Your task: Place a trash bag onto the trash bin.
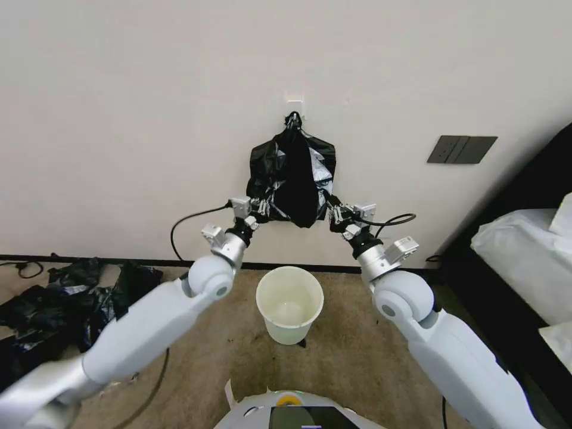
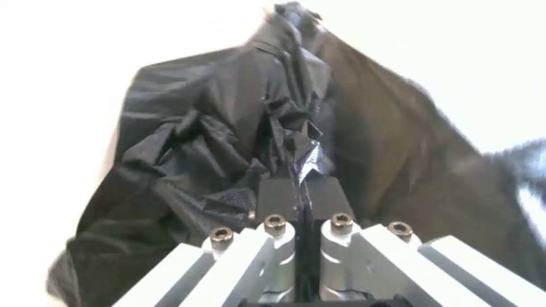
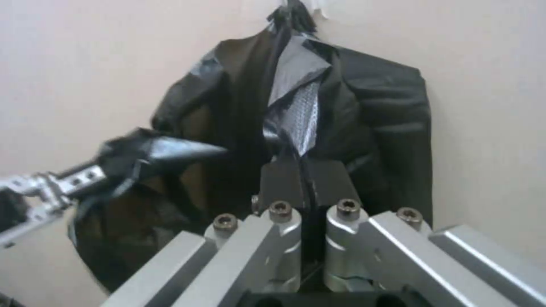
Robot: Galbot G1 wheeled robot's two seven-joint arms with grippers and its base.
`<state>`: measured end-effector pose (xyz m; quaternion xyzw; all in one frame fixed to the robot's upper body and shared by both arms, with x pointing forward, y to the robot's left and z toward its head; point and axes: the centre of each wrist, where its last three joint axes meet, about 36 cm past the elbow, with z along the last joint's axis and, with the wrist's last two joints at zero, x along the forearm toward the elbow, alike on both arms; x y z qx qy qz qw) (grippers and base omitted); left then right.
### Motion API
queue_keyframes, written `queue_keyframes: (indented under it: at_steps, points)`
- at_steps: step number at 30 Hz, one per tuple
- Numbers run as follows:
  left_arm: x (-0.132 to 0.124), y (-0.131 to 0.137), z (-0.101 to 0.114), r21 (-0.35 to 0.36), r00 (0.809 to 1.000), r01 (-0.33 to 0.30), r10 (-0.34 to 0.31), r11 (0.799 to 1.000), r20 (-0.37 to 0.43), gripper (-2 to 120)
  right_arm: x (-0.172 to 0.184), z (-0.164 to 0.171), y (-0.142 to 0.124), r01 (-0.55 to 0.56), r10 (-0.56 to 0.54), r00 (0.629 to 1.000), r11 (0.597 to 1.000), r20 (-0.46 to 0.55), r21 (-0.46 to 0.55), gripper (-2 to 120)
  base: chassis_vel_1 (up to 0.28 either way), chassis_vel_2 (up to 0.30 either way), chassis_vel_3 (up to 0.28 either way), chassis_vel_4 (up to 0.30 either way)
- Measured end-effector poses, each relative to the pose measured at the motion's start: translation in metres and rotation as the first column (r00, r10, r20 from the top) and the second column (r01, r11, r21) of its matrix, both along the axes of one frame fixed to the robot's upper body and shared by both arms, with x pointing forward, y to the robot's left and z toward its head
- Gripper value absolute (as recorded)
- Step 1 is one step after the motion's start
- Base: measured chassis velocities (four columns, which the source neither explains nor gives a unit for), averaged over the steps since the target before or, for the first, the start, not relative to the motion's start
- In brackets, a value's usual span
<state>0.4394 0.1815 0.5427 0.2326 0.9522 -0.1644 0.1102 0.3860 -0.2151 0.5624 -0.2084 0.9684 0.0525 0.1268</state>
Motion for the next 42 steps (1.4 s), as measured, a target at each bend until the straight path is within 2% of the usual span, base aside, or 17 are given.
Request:
queue_keyframes:
  at_steps: [2, 6, 12, 16, 24, 29, 33, 37, 38, 42]
  points:
    - [-0.007, 0.000, 0.004, -0.101, 0.999, 0.002, -0.005, 0.995, -0.033, 0, -0.003, 0.000, 0.000, 0.006, -0.005, 1.000, 1.000, -0.006, 0.016, 0, 0.000, 0.000, 0.000, 0.000]
    - [-0.012, 0.002, 0.007, -0.142, 0.999, 0.002, -0.008, 0.990, -0.036, 0, -0.007, 0.004, 0.001, 0.000, 0.001, 1.000, 0.999, -0.018, 0.050, 0, 0.000, 0.000, 0.000, 0.000]
    - [-0.021, 0.004, 0.012, -0.153, 1.000, 0.009, -0.012, 0.988, -0.019, 0, -0.016, 0.010, 0.001, -0.014, 0.016, 1.000, 0.996, -0.023, 0.083, 0, 0.000, 0.000, 0.000, 0.000]
    - [-0.037, 0.006, 0.012, -0.150, 1.000, 0.022, -0.022, 0.988, -0.002, 0, -0.032, 0.012, 0.000, -0.032, 0.037, 0.999, 0.993, -0.040, 0.114, 0, 0.000, 0.000, 0.000, 0.000]
    - [-0.087, 0.009, -0.005, -0.133, 0.999, 0.030, -0.035, 0.991, -0.030, 0, -0.080, 0.011, 0.007, -0.073, 0.090, 0.991, 0.985, -0.099, 0.159, 0, 0.000, 0.000, 0.000, 0.000]
    - [-0.100, 0.008, -0.011, -0.133, 0.998, 0.029, -0.035, 0.991, -0.048, 0, -0.093, 0.010, 0.009, -0.076, 0.098, 0.988, 0.982, -0.121, 0.173, 0, 0.000, 0.000, 0.000, 0.000]
    - [-0.103, 0.005, -0.026, -0.130, 0.998, 0.018, -0.027, 0.991, -0.065, 0, -0.095, 0.001, 0.009, -0.057, 0.084, 0.985, 0.983, -0.148, 0.175, 0, 0.000, 0.000, 0.000, 0.000]
    - [-0.098, -0.011, -0.063, -0.156, 0.992, -0.001, -0.020, 0.988, -0.128, 0, -0.093, -0.027, 0.010, -0.005, 0.047, 0.973, 0.983, -0.227, 0.181, 0, 0.000, 0.000, 0.000, 0.000]
    - [-0.098, -0.011, -0.063, -0.156, 0.992, -0.001, -0.020, 0.988, -0.128, 0, -0.093, -0.027, 0.010, -0.005, 0.047, 0.973, 0.983, -0.227, 0.181, 0, 0.000, 0.000, 0.000, 0.000]
    - [-0.092, -0.032, -0.093, -0.178, 0.985, -0.018, -0.013, 0.984, -0.170, 0, -0.092, -0.053, 0.010, 0.035, 0.013, 0.960, 0.985, -0.279, 0.167, 0, 0.000, 0.000, 0.000, 0.000]
